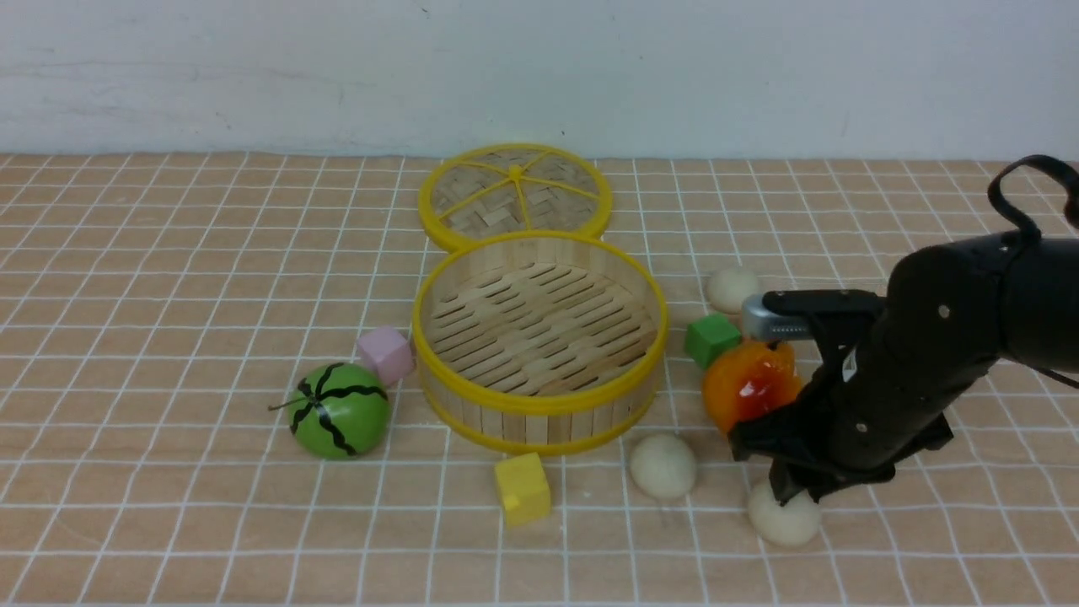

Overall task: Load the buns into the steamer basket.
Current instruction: Use the right arm to grab a steamed stuffed bun, then use the right arm to put the steamed stuffed bun into the steamer

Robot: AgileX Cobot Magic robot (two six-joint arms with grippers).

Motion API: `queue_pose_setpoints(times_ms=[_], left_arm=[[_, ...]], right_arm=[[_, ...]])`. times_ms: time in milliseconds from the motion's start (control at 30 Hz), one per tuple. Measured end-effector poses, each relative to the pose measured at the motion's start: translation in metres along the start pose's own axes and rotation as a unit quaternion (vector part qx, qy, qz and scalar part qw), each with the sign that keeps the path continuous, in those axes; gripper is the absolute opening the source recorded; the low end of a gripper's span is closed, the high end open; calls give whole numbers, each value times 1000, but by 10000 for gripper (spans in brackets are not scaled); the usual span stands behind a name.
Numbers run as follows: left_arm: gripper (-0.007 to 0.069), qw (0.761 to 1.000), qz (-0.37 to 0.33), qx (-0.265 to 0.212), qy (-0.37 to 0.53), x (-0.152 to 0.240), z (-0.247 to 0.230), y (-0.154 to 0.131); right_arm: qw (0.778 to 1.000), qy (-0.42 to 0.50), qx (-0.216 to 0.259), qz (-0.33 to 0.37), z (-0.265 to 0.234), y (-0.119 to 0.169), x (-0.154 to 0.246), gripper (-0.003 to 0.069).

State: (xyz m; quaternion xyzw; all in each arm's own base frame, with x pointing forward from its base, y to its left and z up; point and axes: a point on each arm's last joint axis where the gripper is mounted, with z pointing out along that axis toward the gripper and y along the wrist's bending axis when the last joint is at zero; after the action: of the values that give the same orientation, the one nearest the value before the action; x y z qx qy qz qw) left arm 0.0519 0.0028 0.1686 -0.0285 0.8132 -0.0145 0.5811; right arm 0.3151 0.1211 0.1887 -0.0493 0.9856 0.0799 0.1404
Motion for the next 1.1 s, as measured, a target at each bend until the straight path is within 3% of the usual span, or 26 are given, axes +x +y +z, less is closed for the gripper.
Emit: queue_pose_setpoints(times_ms=[100,267,433,533,600,733,867,1100], left_arm=[[238,1000,0,0,0,0,0,0],[238,1000,0,0,0,0,0,0],[238,1000,0,0,0,0,0,0],[238,1000,0,0,0,0,0,0],[238,1000,0,0,0,0,0,0],[238,1000,0,0,0,0,0,0],[238,1000,0,0,0,0,0,0],[238,1000,0,0,0,0,0,0]], right_arm=[[1000,6,5,-4,4,-1,0,200],[1000,9,5,-7,-5,1,-5,6],[1000,-8,-5,-9,-35,8,-19,-1],[998,-44,-44,-13,-68,20,-34,-1],[990,-97,-105,-14,-98,35,-53,-1],[972,-164,-169,-18,-112,51,-79,-1],[963,-185,-195,-18,-70,62,-105,-1],[971,-134,-196,-27,27,76,-117,43]])
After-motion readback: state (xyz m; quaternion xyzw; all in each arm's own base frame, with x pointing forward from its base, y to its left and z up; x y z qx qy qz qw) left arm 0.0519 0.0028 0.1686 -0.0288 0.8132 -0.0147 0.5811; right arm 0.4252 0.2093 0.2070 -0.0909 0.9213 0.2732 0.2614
